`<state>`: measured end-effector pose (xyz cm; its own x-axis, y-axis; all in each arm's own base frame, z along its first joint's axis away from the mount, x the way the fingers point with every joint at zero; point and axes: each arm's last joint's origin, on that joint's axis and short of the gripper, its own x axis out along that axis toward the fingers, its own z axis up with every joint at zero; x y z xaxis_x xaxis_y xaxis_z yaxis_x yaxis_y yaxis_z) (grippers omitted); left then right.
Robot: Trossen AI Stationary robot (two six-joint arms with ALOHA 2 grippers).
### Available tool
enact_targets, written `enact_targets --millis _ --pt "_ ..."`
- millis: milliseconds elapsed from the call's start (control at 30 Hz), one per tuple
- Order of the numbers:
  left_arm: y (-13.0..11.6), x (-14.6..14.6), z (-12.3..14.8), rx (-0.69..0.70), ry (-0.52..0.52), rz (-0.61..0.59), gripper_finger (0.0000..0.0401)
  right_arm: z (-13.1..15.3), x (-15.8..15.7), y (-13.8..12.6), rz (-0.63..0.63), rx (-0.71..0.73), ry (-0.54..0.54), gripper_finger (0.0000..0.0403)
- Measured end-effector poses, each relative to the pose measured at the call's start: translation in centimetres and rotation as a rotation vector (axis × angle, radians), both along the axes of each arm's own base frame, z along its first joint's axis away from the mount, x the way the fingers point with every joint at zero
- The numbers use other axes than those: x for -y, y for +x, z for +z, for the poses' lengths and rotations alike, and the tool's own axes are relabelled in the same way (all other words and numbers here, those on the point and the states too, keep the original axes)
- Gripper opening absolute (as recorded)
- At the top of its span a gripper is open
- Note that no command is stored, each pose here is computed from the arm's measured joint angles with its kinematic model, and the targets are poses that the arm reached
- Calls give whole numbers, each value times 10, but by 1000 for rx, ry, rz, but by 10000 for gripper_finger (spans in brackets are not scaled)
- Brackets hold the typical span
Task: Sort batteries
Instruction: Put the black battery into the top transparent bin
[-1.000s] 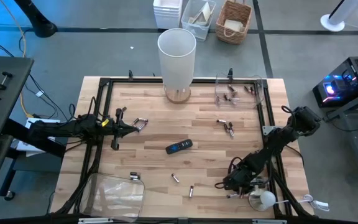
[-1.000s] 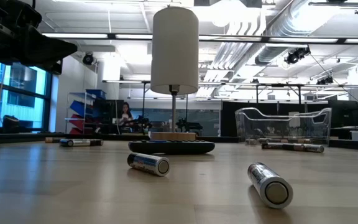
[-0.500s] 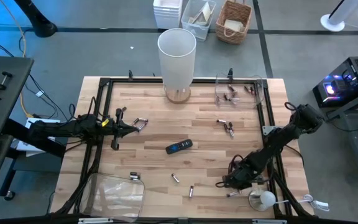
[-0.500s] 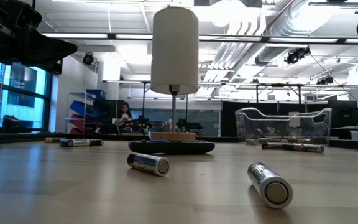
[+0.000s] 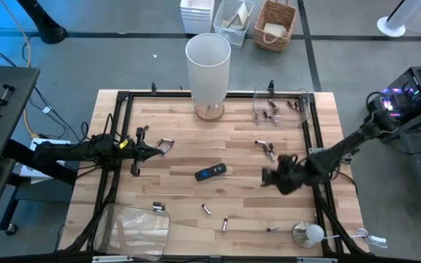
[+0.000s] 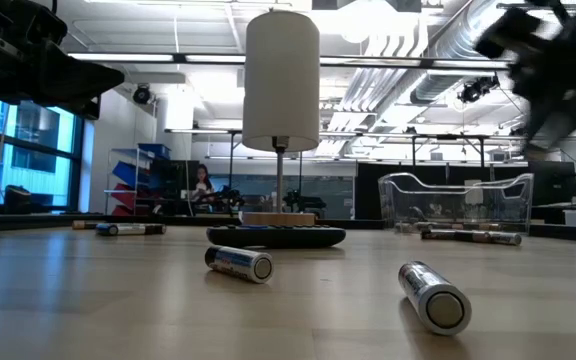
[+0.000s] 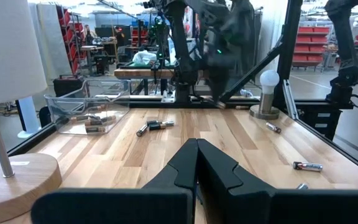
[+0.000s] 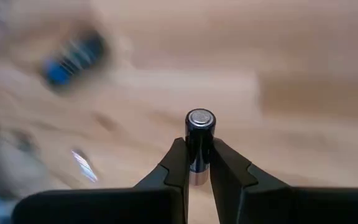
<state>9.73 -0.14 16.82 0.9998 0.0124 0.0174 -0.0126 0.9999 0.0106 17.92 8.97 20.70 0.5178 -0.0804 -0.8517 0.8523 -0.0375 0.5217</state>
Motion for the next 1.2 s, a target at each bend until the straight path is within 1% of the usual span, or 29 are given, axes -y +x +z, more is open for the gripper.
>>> enact_targets --millis 100,167,267,367,467,600,700,767,800,900,1000,1067,1133,1200 --pt "0 0 0 0 0 -1 1 15 28 2 -107 111 -136 33" --pt "0 0 0 0 0 0 1 23 50 3 -180 147 -234 33" --pt "0 0 0 0 0 0 1 33 86 3 -288 159 -380 33" --pt "0 0 0 0 0 0 1 39 122 2 -374 127 -500 33" --pt "0 0 0 1 0 0 1 37 157 -3 -459 37 -555 33" --pt "0 0 0 0 0 0 1 28 199 -11 -538 -86 -561 33" --pt "0 0 0 1 0 0 1 20 223 -11 -531 -117 -561 33" --pt "0 0 0 0 0 0 1 17 235 -9 -478 -113 -562 36" --pt "0 0 0 0 0 -1 1 14 241 -8 -444 -108 -558 46" --pt "0 0 0 0 0 0 1 8 251 -8 -357 -113 -529 107" --pt "0 0 0 1 0 0 1 7 255 -12 -315 -133 -539 172" --pt "0 0 0 0 0 0 1 11 257 -15 -269 -114 -551 206" --pt "0 0 0 0 0 0 1 21 258 -18 -239 -45 -585 227" --pt "0 0 0 0 0 -1 1 34 254 -20 -203 39 -628 234"
